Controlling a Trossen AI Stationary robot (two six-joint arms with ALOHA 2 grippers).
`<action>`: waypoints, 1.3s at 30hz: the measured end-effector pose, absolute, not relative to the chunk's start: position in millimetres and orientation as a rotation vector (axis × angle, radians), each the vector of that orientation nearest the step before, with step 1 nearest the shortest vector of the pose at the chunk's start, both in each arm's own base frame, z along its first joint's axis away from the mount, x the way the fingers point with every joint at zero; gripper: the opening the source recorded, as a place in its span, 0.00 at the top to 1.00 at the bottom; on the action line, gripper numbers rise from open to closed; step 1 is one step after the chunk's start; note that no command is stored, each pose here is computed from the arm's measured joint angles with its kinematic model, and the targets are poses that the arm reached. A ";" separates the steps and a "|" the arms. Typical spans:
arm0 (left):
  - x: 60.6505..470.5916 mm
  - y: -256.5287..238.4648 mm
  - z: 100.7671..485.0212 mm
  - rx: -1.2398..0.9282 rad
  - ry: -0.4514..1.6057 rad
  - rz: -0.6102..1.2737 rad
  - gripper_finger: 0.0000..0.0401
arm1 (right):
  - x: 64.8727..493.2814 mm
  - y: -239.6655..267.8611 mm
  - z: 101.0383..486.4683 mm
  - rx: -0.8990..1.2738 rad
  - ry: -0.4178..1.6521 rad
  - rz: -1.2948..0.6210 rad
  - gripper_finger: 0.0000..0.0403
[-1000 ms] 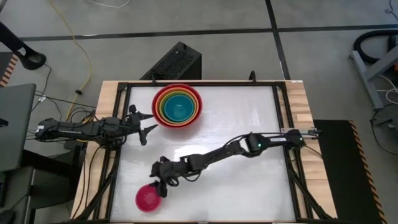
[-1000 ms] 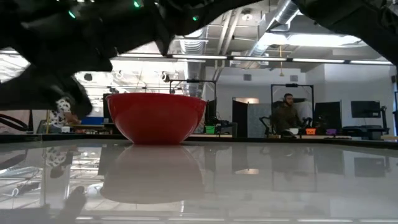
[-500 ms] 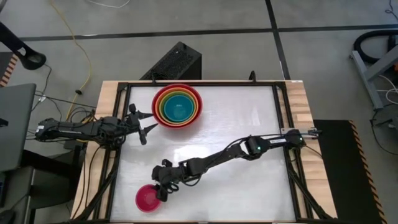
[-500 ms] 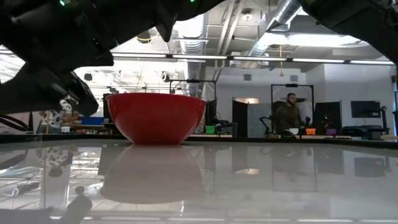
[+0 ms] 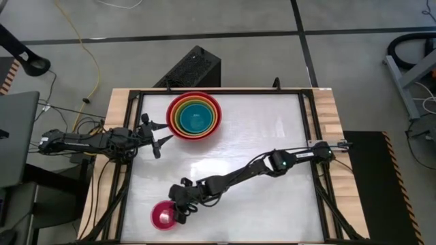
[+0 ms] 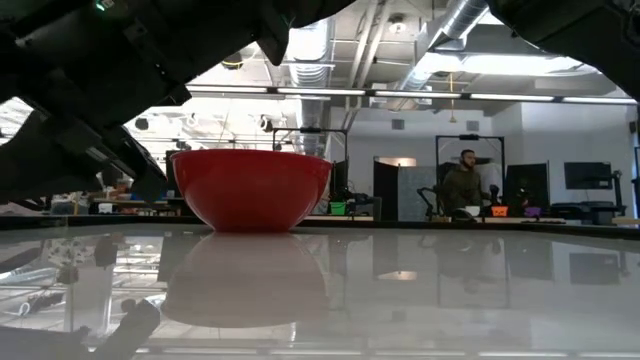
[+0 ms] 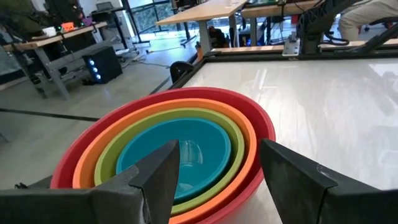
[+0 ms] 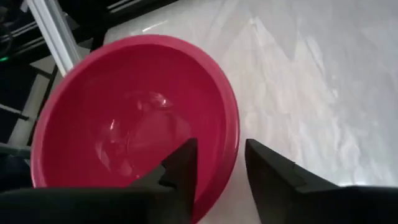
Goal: Nest bowls inside each other
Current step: Stack the pink bowl on top of the blue bowl
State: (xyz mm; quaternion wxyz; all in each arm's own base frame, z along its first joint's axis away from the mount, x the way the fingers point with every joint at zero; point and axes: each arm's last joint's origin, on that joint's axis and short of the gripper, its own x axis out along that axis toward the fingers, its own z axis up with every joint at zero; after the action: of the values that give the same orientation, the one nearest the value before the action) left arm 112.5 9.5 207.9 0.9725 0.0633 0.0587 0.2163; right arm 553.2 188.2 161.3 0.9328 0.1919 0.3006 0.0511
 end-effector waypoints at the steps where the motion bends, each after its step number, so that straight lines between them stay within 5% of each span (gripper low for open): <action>1: 112.5 9.5 207.9 0.128 0.119 0.436 0.47 | 553.4 187.7 161.3 0.392 0.615 0.107 0.67; 7: 112.5 9.4 207.9 0.128 0.119 0.436 0.47 | 556.4 183.0 163.6 0.408 0.603 0.146 0.95; 13: 112.5 9.4 207.8 0.132 0.120 0.436 0.47 | 554.2 170.4 178.1 0.395 0.634 0.146 0.95; 24: 112.4 9.5 207.2 0.148 0.129 0.436 0.47 | 495.5 108.8 305.3 0.116 0.740 -0.044 0.95; 32: 112.3 9.6 207.1 0.156 0.133 0.441 0.47 | 447.3 6.0 380.3 0.070 0.725 -0.317 0.96; 39: 112.3 9.6 207.3 0.155 0.130 0.441 0.47 | 444.0 -111.0 366.5 0.257 0.728 -0.510 0.96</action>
State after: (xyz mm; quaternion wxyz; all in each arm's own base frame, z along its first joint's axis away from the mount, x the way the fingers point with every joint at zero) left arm 112.3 9.6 207.3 0.9707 0.0768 0.0644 0.2184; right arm 444.0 -111.0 366.5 0.8950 0.1238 0.3511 -0.2458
